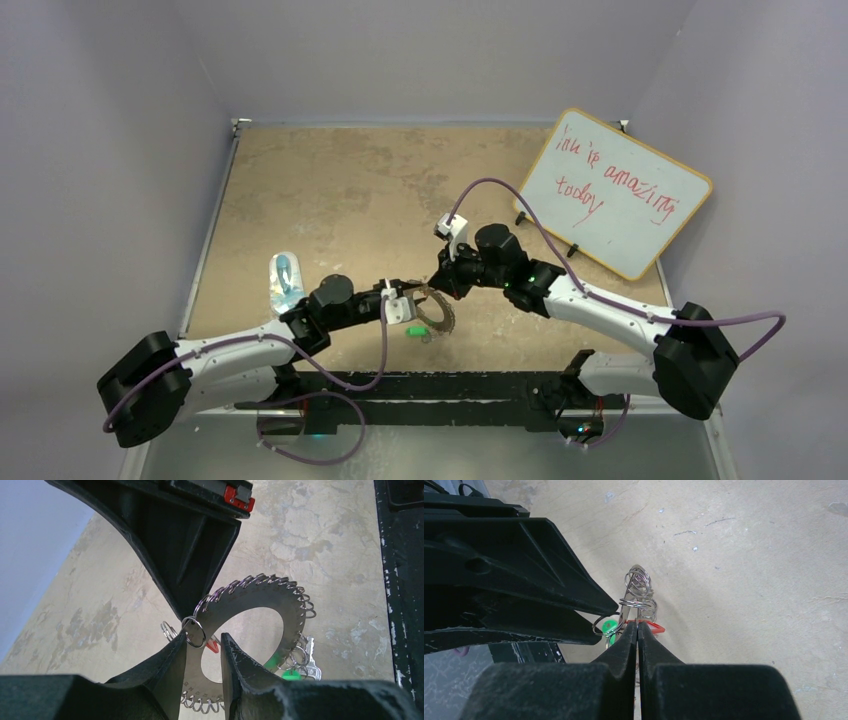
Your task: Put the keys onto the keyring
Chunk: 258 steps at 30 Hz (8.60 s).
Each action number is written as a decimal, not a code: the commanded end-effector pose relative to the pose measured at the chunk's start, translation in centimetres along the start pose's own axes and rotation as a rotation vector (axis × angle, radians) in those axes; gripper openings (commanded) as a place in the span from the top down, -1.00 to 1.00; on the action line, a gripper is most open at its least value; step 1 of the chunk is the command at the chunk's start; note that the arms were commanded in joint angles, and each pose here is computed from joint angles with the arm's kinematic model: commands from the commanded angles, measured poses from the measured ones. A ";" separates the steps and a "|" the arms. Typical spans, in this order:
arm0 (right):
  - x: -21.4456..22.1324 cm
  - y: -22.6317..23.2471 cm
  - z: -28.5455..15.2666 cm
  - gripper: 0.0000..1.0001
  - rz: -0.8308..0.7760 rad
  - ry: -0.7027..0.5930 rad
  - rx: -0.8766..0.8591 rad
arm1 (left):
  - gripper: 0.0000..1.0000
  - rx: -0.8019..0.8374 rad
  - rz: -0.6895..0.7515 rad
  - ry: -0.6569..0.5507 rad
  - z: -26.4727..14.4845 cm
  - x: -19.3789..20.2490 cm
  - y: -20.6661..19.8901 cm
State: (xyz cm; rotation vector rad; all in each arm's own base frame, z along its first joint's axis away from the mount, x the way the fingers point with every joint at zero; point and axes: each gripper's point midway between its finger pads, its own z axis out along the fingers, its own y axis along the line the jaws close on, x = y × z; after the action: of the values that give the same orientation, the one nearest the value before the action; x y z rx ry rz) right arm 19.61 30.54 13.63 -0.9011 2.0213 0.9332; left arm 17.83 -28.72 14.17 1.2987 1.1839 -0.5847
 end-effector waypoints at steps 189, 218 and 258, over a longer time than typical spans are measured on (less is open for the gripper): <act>-3.0 4.7 -2.3 0.05 -0.610 -0.374 -0.274 | 1.00 -0.113 -0.160 -0.348 -2.4 -5.2 0.2; -3.6 2.3 -1.7 1.00 -0.627 -0.252 -0.156 | 0.37 -0.179 -0.152 -0.216 -2.0 -4.0 2.0; -3.6 0.1 -3.1 1.00 -0.733 0.156 -0.114 | 0.47 -0.212 0.081 -0.226 -0.5 -5.5 4.2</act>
State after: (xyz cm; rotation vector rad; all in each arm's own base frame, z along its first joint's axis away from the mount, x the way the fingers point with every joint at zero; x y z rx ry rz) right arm 21.92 28.82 16.35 -1.6073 1.6208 0.4899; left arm 19.06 -28.23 17.27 1.0785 1.0859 -0.5626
